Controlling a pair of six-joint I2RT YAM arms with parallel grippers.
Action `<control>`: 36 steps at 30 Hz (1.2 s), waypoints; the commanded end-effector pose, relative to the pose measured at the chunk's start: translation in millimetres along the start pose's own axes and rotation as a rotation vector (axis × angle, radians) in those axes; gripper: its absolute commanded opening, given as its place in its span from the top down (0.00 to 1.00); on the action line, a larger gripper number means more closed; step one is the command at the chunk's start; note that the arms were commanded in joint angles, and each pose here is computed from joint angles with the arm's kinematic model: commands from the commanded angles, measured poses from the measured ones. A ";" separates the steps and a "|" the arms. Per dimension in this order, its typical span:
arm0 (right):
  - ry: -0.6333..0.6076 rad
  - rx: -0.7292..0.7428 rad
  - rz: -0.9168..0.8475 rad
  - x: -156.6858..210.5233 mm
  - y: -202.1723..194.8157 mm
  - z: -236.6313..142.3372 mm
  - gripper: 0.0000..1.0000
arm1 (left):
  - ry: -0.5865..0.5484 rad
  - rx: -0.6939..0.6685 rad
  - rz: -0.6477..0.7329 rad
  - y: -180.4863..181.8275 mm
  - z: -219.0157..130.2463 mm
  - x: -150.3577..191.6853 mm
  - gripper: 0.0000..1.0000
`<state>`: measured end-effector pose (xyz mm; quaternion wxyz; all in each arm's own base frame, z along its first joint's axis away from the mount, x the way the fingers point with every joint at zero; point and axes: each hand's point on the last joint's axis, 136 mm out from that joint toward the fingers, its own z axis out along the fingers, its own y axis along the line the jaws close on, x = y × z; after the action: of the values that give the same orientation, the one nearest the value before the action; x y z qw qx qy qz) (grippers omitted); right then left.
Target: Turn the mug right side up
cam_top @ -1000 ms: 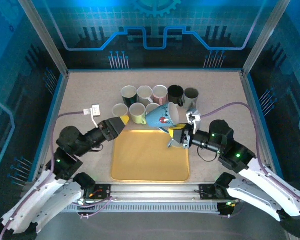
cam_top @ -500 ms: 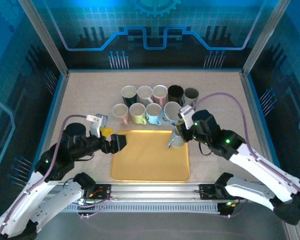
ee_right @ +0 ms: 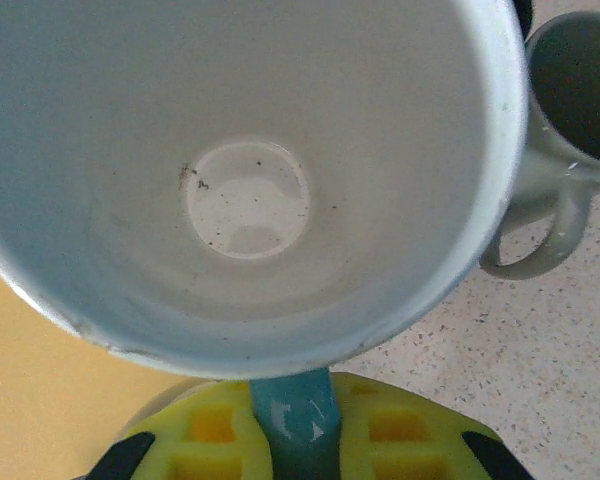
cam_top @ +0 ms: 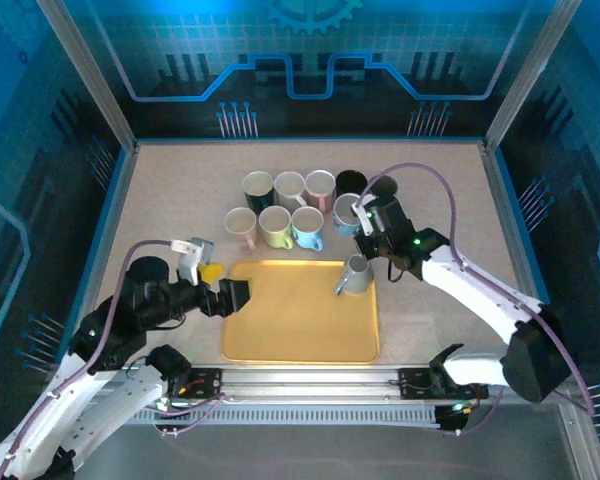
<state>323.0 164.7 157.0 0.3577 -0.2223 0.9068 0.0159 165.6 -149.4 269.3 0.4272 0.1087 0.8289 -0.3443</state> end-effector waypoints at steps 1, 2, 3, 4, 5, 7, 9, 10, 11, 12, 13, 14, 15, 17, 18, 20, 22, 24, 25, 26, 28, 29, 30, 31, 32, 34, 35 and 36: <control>-0.118 0.021 0.022 -39.7 -6.3 1.6 1.00 | -0.004 0.035 0.022 -4.9 -1.3 1.9 0.01; -0.109 0.021 0.030 -38.4 -7.0 7.4 1.00 | -0.003 0.043 0.022 -6.1 -1.4 2.2 0.01; -0.100 0.017 0.037 -36.9 -6.8 12.2 1.00 | -0.003 0.045 0.024 -6.4 -1.2 2.1 0.01; -0.091 0.007 0.046 -35.7 -5.5 17.3 1.00 | -0.002 0.046 0.025 -6.7 -1.4 2.2 0.01; -0.082 0.000 0.049 -34.6 -3.7 22.7 1.00 | 0.001 0.046 0.026 -6.6 -1.1 3.0 0.01; -0.068 -0.005 0.052 -32.1 -1.6 30.9 1.00 | -0.001 0.049 0.027 -7.4 -1.8 2.5 0.01; -0.055 -0.010 0.046 -29.5 -0.1 39.4 1.00 | 0.000 0.055 0.030 -8.3 -1.9 2.8 0.01; -0.047 -0.012 0.041 -28.1 1.2 43.2 1.00 | -0.002 0.056 0.031 -8.8 -2.4 2.2 0.01; -0.039 -0.011 0.042 -27.3 1.0 46.3 1.00 | 0.000 0.057 0.031 -8.7 -2.0 2.9 0.01; -0.029 -0.015 0.042 -25.8 1.9 49.3 1.00 | -0.001 0.056 0.032 -8.5 -2.1 2.8 0.01; -0.022 -0.020 0.043 -25.3 2.7 51.8 1.00 | -0.001 0.059 0.033 -9.2 -2.5 2.7 0.01; -0.014 -0.022 0.045 -24.0 3.1 54.2 1.00 | -0.002 0.061 0.033 -9.6 -2.8 2.6 0.01; -0.009 -0.025 0.046 -23.3 3.7 56.3 1.00 | -0.002 0.062 0.033 -9.8 -3.0 2.6 0.01; 0.008 -0.023 0.045 -20.7 3.7 60.2 1.00 | -0.003 0.065 0.034 -10.1 -3.0 2.5 0.01; 0.014 -0.022 0.046 -20.4 3.2 60.9 1.00 | -0.005 0.066 0.036 -10.4 -3.4 2.1 0.01; 0.023 -0.022 0.052 -19.2 2.5 62.6 1.00 | -0.004 0.067 0.036 -10.6 -3.2 2.2 0.01; 0.032 -0.023 0.056 -17.5 2.5 63.8 1.00 | -0.003 0.070 0.038 -11.0 -2.8 2.7 0.01; 0.042 -0.023 0.054 -15.6 2.5 65.1 0.96 | -0.003 0.072 0.038 -11.4 -2.8 2.7 0.01; 0.048 -0.021 0.055 -14.3 2.1 65.9 0.94 | -0.003 0.073 0.039 -11.5 -2.9 2.6 0.01; 0.053 -0.020 0.054 -13.6 1.5 66.4 0.92 | -0.003 0.073 0.039 -11.5 -3.0 2.6 0.01; 0.062 -0.021 0.051 -10.9 1.4 67.2 0.90 | -0.003 0.071 0.039 -11.1 -2.7 2.7 0.01; 0.065 -0.021 0.052 -10.2 1.0 67.3 0.90 | -0.003 0.072 0.039 -11.4 -3.0 2.5 0.01; 0.069 -0.022 0.050 -8.5 1.1 68.1 0.89 | -0.001 0.073 0.037 -11.3 -2.6 3.1 0.01; 0.074 -0.021 0.049 -6.9 0.7 68.8 0.89 | -0.002 0.074 0.039 -11.7 -2.9 2.8 0.01; 0.077 -0.022 0.049 -6.1 0.6 69.2 0.89 | -0.002 0.076 0.040 -11.9 -2.8 2.9 0.01; 0.084 -0.021 0.048 -5.0 -0.4 70.1 0.89 | -0.004 0.075 0.038 -11.7 -2.7 2.3 0.01; 0.088 -0.021 0.047 -4.3 -0.2 70.7 0.89 | -0.004 0.076 0.038 -11.9 -2.7 2.2 0.01; 0.087 -0.022 0.048 -4.5 -0.9 70.7 0.88 | -0.003 0.075 0.038 -11.7 -2.5 2.6 0.01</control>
<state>354.4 175.8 89.4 0.2847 -0.2190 0.9332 0.0145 158.9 -154.1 271.3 0.4216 0.1216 0.8224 -0.3620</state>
